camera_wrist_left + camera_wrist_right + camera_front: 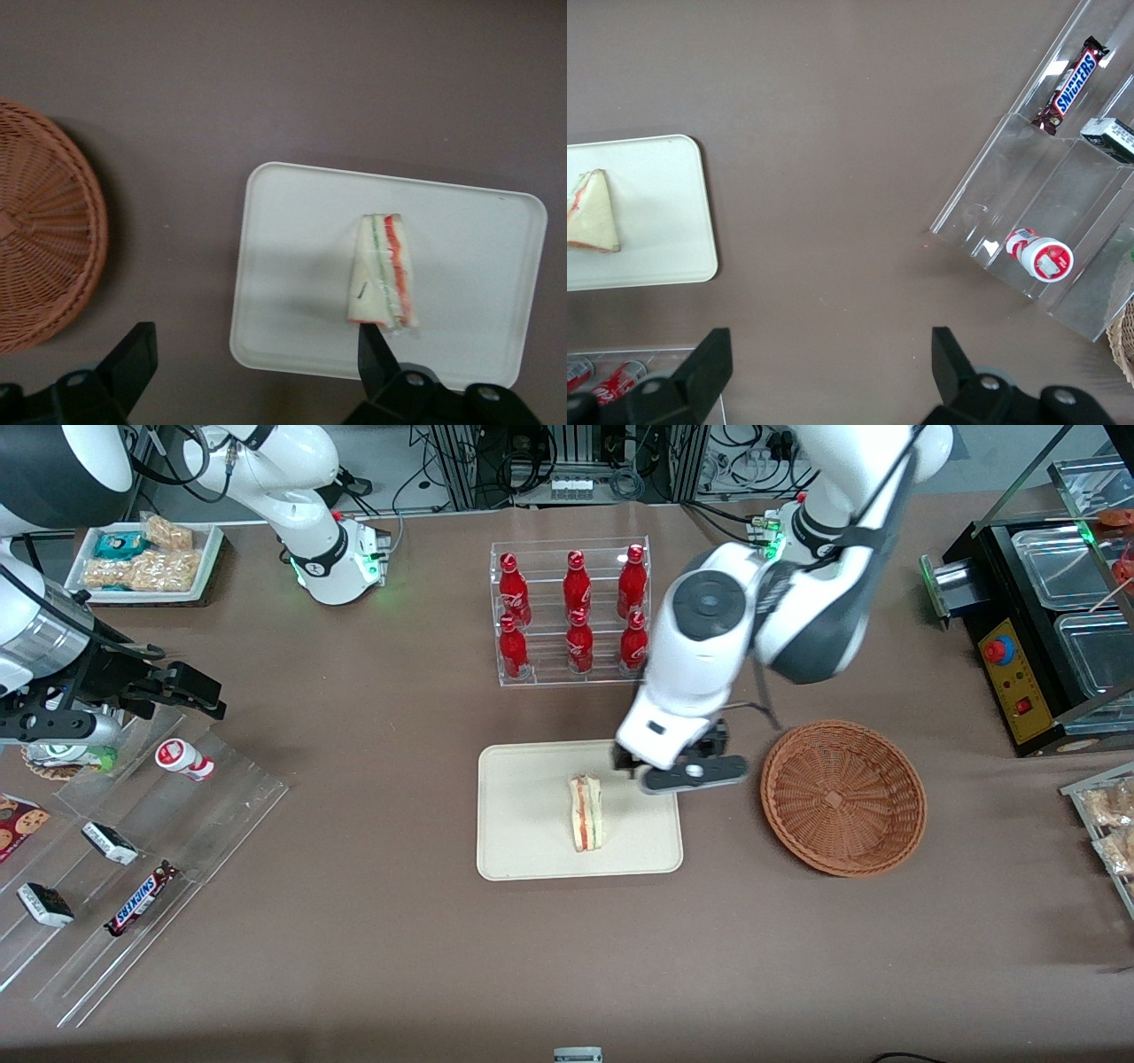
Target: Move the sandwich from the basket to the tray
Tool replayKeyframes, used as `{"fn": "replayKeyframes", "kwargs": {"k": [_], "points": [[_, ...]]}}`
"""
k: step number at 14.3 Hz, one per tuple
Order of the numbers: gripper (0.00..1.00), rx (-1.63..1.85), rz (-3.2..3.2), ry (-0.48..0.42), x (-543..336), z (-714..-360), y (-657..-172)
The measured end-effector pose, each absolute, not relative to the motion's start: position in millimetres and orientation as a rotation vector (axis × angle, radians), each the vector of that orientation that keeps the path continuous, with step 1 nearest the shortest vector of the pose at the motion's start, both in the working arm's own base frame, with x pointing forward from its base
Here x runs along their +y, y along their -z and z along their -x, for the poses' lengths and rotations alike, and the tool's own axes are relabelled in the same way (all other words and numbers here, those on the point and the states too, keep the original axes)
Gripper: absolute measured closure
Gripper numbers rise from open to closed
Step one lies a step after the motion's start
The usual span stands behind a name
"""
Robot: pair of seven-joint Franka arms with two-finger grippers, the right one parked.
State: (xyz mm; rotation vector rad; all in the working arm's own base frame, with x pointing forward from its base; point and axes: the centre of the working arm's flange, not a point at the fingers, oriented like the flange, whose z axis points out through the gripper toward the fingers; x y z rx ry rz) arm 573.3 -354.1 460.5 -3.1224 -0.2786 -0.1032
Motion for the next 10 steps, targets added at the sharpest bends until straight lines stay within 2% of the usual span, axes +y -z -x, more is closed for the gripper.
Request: {"fn": "replayKeyframes", "kwargs": {"k": [5,10], "points": [[0.00,-0.282,3.066,-0.037,-225,-609,-467],[0.00,-0.160,3.064,-0.141,-114,-604,-495]]}}
